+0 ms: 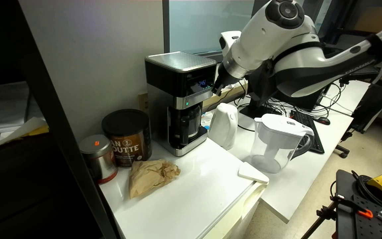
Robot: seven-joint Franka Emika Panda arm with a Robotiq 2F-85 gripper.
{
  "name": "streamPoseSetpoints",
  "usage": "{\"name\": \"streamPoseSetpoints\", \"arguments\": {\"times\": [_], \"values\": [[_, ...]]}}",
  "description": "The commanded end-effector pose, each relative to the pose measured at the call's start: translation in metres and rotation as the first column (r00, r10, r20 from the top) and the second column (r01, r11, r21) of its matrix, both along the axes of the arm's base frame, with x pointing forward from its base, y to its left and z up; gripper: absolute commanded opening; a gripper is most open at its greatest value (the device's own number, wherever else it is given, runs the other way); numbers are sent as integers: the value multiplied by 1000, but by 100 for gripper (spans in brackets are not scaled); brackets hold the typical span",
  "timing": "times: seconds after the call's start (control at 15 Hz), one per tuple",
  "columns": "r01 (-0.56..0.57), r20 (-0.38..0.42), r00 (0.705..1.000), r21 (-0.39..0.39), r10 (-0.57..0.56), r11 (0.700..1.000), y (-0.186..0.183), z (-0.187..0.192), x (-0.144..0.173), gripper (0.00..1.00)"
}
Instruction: Press a button on the coffee machine
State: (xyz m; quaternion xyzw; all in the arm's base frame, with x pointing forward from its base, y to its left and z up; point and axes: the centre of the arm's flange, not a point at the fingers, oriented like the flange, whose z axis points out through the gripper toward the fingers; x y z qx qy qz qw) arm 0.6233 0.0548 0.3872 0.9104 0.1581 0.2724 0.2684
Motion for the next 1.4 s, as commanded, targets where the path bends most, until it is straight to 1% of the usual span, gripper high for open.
{"name": "streamPoseSetpoints", "arguments": {"times": [0.0,0.27,0.6,0.8,1.0,1.13,1.33], "values": [[-4,36,999,8,4,1000,-1,-5,23,3],[0,33,999,11,0,1000,-2,-9,29,3],[-6,28,1000,13,5,1000,-2,-11,27,3],[-35,9,999,6,35,999,6,-3,6,3],[-102,-16,995,-22,102,995,17,4,-20,2],[-156,-35,987,-47,154,987,25,9,-40,2],[-243,-67,969,-94,237,965,37,18,-74,2]]}}
